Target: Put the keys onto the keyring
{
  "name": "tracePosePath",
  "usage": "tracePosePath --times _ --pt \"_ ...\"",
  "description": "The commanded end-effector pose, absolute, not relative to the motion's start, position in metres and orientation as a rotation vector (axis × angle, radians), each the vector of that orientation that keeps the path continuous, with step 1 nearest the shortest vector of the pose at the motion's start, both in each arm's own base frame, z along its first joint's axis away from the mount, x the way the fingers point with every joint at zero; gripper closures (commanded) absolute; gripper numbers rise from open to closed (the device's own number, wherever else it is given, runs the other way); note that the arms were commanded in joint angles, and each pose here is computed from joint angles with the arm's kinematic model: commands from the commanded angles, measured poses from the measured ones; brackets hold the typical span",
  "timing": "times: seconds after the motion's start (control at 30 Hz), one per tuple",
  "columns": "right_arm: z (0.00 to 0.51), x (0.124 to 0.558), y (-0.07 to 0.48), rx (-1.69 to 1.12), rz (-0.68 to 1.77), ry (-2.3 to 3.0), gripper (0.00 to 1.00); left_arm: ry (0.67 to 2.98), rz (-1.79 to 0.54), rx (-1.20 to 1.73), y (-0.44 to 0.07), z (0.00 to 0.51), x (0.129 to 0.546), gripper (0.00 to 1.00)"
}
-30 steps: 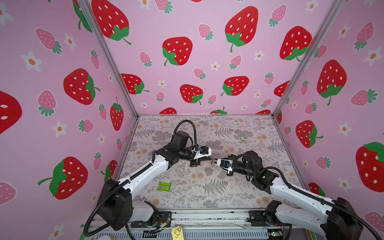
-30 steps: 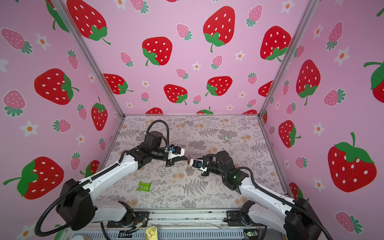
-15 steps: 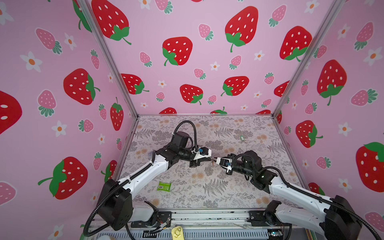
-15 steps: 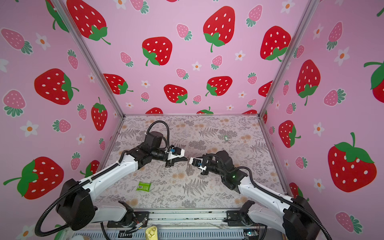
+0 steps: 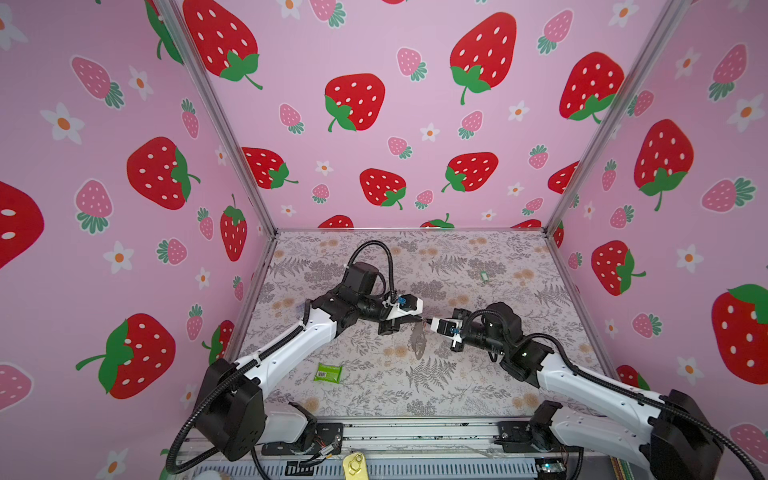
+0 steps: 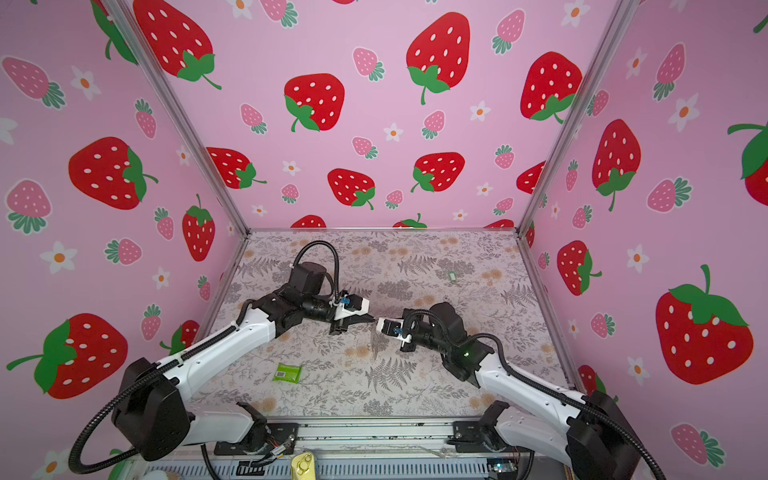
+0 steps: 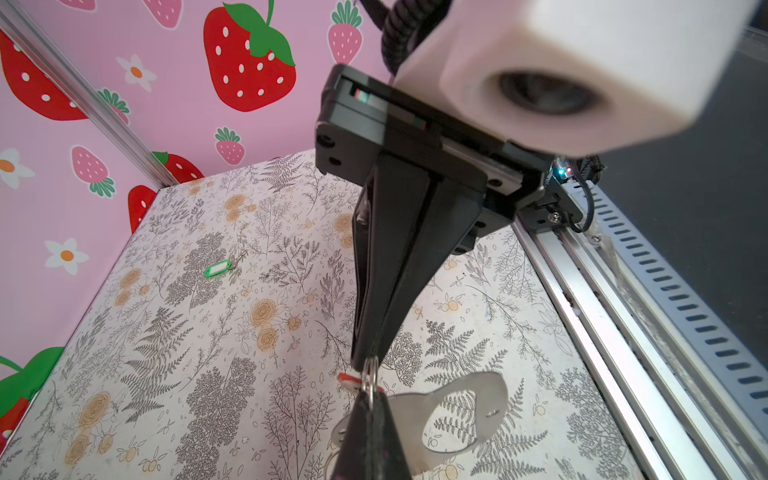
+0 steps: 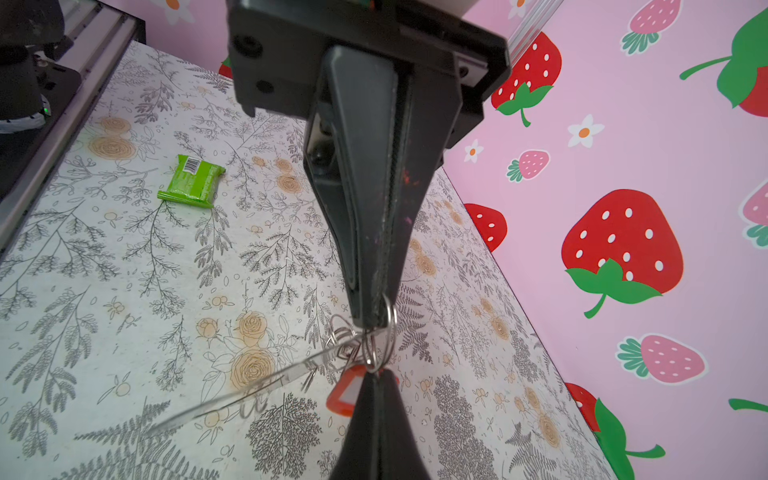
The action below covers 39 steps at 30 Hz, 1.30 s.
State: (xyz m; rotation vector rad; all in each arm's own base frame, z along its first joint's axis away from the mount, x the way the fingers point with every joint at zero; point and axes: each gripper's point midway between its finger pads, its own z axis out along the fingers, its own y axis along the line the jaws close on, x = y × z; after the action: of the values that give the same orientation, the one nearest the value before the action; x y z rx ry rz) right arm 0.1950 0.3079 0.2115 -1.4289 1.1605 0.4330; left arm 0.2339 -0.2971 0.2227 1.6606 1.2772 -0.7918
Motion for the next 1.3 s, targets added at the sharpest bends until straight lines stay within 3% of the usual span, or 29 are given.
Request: tracePosePath --times 0.0,0.47,0.73,1.07,1.27 --pt "0.218 0.203 0.303 -1.402 0.356 1.168 1.00 1.227 -0.797 1.634 -0.301 0.247 0.236 1.00" --pt "0.203 0.242 0.302 -1.235 0.191 1.323 1.00 1.276 -0.760 1.416 -0.312 0.252 0.274 1.00" --pt "0.204 0.246 0.311 -1.177 0.257 1.339 1.00 1.286 -0.755 1.333 -0.314 0.250 0.286 1.00" --pt "0.225 0.234 0.285 -1.195 0.220 1.288 0.73 1.209 -0.867 1.481 -0.308 0.249 0.255 1.00" --pt "0.237 0.211 0.279 -1.241 0.330 1.248 0.72 1.135 -0.912 1.562 -0.305 0.250 0.235 1.00"
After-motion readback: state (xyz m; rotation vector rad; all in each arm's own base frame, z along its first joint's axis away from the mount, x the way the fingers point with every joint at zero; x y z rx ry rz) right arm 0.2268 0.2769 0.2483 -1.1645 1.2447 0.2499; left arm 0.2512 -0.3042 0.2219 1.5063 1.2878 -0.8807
